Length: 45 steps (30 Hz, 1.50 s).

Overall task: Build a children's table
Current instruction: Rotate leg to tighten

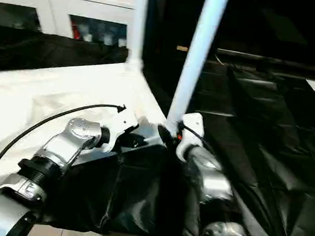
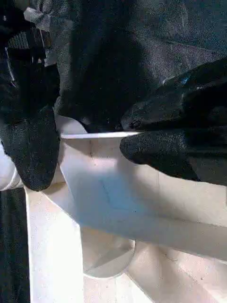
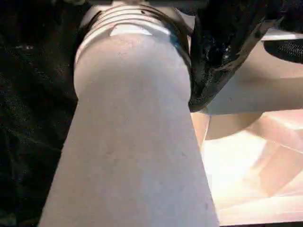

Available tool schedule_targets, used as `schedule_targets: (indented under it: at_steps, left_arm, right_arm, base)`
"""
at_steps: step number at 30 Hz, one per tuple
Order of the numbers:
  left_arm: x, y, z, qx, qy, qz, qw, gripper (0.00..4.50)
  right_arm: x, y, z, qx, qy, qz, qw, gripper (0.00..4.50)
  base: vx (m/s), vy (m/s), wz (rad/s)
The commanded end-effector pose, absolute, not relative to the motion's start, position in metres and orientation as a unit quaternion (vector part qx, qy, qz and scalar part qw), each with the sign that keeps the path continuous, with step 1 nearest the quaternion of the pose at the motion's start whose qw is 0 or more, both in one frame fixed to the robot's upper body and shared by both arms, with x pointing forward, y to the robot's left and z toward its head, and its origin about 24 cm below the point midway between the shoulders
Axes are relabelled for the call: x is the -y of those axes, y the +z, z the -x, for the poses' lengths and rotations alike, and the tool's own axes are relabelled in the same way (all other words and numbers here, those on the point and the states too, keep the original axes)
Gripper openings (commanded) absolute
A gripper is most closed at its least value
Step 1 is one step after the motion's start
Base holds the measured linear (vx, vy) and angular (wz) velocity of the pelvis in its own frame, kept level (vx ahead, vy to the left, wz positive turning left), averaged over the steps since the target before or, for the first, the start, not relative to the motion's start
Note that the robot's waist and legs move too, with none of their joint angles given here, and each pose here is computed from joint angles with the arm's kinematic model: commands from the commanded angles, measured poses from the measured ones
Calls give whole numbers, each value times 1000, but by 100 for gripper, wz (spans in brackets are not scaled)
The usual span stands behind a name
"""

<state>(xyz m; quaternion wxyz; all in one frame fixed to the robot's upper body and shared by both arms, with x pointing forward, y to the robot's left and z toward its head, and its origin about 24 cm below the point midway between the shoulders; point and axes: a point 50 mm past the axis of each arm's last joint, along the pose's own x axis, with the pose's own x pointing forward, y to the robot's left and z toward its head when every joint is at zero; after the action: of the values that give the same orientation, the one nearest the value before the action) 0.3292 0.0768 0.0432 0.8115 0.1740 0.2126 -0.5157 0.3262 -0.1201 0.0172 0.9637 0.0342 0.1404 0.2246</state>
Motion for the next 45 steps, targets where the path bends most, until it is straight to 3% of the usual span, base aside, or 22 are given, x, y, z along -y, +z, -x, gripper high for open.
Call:
schedule_targets:
  at_steps: [1, 5, 6, 10, 15, 21, 23, 25, 33, 39, 40, 42, 45]
  left_arm:
    - [-42, 45, -318, -191, -573, -175, 777, 0]
    - [-49, 45, -318, -182, -580, -176, 774, 0]
    - [-52, 47, -317, -172, -588, -178, 770, 0]
    - [-62, 49, -315, -163, -608, -185, 755, 0]
    - [-85, 54, -310, -168, -651, -190, 716, 0]
    - [-98, 56, -307, -180, -680, -194, 683, 0]
    - [-102, 58, -307, -182, -689, -198, 673, 0]
    - [-105, 60, -307, -186, -699, -200, 661, 0]
    - [-109, 63, -307, -189, -707, -203, 650, 0]
    - [-107, 61, -314, -197, -678, -199, 680, 0]
    - [-101, 58, -318, -201, -651, -199, 704, 0]
    - [-91, 54, -322, -205, -629, -195, 724, 0]
    - [-71, 50, -326, -214, -597, -179, 752, 0]
  right_arm:
    - [72, 14, -316, -154, 331, -51, 930, 332]
    - [76, 18, -315, -142, 359, -48, 921, 356]
    - [82, 19, -315, -135, 369, -31, 919, 382]
    - [97, 23, -310, -126, 410, -10, 904, 391]
    - [126, 28, -293, -140, 509, 29, 849, 391]
    - [145, 33, -284, -167, 568, 43, 804, 391]
    - [149, 36, -283, -175, 586, 43, 790, 360]
    - [150, 38, -282, -185, 602, 49, 775, 357]
    - [148, 36, -279, -201, 627, 49, 751, 285]
    - [139, 29, -279, -198, 590, 26, 782, 276]
    - [132, 24, -286, -188, 538, 28, 821, 276]
    - [127, 18, -295, -182, 467, 25, 865, 275]
    - [118, 11, -306, -186, 374, -21, 908, 274]
  base:
    - [0, 0, 0]
    - [0, 0, 0]
    - [0, 0, 0]
    - [15, -4, 1]
    - [0, 0, 0]
    - [0, 0, 0]
    - [0, 0, 0]
    - [0, 0, 0]
    - [0, 0, 0]
    - [0, 0, 0]
    - [0, 0, 0]
    - [0, 0, 0]
    - [0, 0, 0]
